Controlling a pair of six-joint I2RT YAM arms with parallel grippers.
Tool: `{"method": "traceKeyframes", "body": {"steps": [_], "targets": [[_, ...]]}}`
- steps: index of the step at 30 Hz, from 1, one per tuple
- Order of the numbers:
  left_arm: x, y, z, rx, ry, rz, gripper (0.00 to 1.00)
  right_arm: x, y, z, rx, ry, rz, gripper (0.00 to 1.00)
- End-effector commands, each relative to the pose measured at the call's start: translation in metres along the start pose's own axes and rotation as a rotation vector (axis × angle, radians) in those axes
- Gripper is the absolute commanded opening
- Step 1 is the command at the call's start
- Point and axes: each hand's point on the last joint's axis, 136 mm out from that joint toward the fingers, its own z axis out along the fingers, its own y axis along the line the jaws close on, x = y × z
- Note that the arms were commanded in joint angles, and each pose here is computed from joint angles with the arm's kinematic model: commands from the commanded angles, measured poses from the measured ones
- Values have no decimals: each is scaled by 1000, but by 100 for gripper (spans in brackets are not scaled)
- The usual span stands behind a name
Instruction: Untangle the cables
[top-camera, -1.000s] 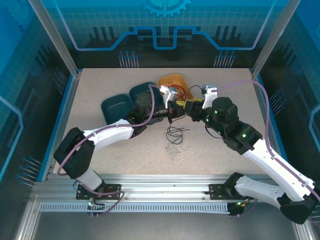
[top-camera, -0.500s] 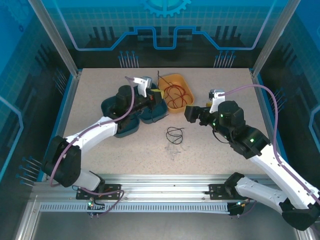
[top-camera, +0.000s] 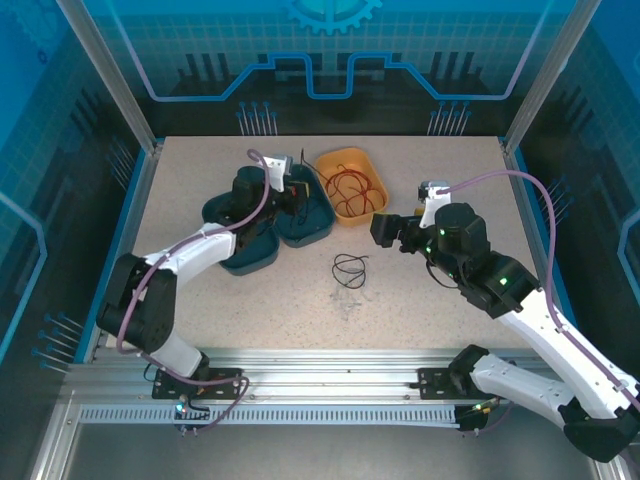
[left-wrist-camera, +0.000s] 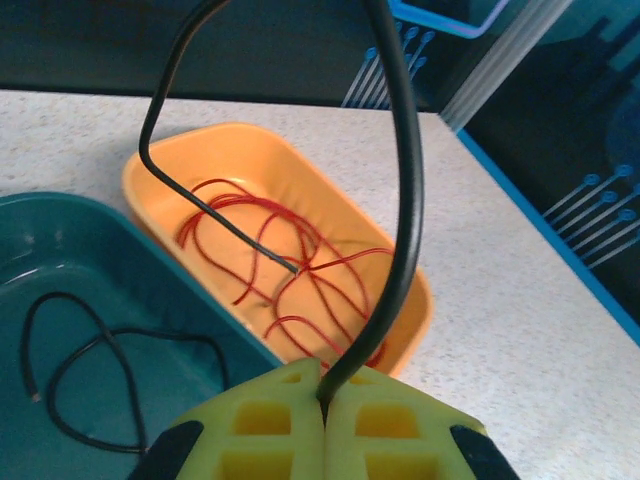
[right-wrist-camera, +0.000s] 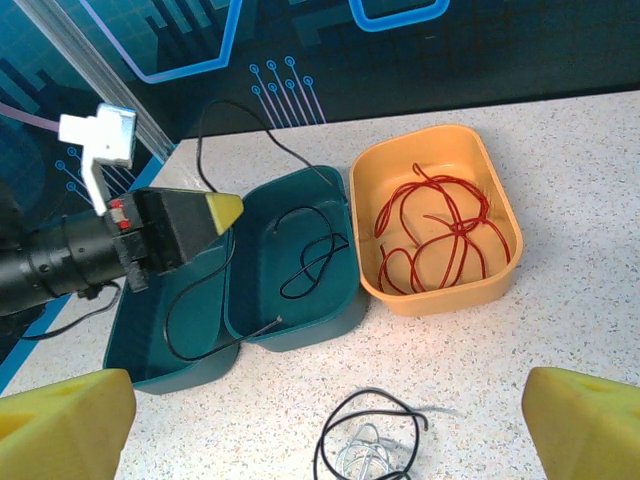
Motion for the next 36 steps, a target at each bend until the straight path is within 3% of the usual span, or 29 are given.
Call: {"method": "traceKeyframes", "body": {"steps": [1, 24, 33, 36], "targets": [[-17, 17, 7, -59, -59, -19, 0, 5, -11, 2, 41, 12, 8, 100], [24, 81, 27, -348, 23, -117, 0, 13, -16, 13, 63, 42, 15, 100], [29, 100, 20, -532, 30, -117, 0, 14, -14, 19, 60, 60, 13, 100], [31, 97, 24, -514, 41, -110, 0, 16, -15, 22, 63, 66, 14, 100]]}}
